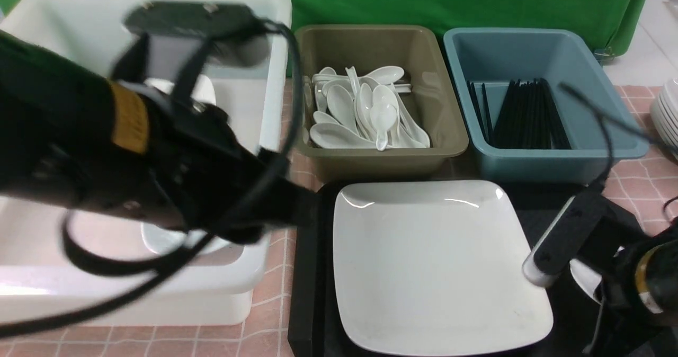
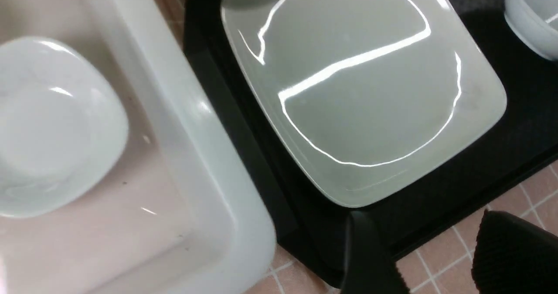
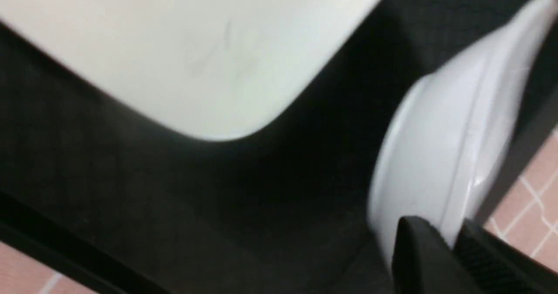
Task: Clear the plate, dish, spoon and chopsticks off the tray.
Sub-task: Use the right arm to grab a small plate from the dinner plate, then use the right arm to put the small plate into the large storage box on the left
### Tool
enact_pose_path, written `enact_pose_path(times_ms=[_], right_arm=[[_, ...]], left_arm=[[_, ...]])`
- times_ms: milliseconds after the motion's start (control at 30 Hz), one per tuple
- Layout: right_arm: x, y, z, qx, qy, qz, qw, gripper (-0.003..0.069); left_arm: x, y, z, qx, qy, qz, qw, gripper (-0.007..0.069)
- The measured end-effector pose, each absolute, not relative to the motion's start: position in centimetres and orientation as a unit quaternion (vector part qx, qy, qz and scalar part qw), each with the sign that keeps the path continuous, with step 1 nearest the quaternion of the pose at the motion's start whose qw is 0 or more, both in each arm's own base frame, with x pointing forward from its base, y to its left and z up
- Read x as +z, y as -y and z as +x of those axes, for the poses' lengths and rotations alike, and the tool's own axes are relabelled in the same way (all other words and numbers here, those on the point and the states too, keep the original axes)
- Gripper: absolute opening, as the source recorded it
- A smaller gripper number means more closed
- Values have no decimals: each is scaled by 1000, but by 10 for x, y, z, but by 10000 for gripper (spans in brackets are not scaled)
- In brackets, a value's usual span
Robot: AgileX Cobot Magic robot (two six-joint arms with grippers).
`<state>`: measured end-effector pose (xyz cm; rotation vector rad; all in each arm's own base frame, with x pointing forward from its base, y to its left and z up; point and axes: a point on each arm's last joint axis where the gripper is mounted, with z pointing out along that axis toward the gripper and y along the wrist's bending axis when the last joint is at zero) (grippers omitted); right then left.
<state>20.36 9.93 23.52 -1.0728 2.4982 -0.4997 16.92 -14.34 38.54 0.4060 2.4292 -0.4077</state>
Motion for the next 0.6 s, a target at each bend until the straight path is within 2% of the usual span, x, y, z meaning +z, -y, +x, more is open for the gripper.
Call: enact_pose_path(times_ms=[33, 100, 133, 200, 233, 300, 467, 533, 600], right_arm=[[237, -99, 203, -177, -888, -380, 191, 86], [268, -99, 199, -148, -894, -354, 230, 85], [267, -99, 198, -146, -895, -354, 228, 85], [301, -100, 192, -112, -893, -344, 267, 85], [303, -100, 192, -108, -892, -345, 270, 85], [332, -104, 186, -64, -886, -348, 300, 85], [381, -119, 184, 19, -858, -369, 357, 85], [391, -126, 184, 47, -847, -382, 367, 85], [407, -141, 188, 96, -823, -404, 386, 85]], left_arm=[[386, 142, 169, -153, -923, 153, 318, 281], [407, 121, 165, -144, -918, 126, 347, 195], [407, 120, 166, -143, -918, 124, 348, 195], [426, 98, 158, -134, -908, 103, 382, 97], [427, 96, 158, -133, -908, 101, 384, 91], [437, 74, 149, -117, -903, 71, 408, 22], [444, 40, 135, -73, -901, 11, 428, 0], [445, 32, 132, -56, -901, -7, 431, 0], [446, 18, 128, -26, -900, -43, 433, 0]])
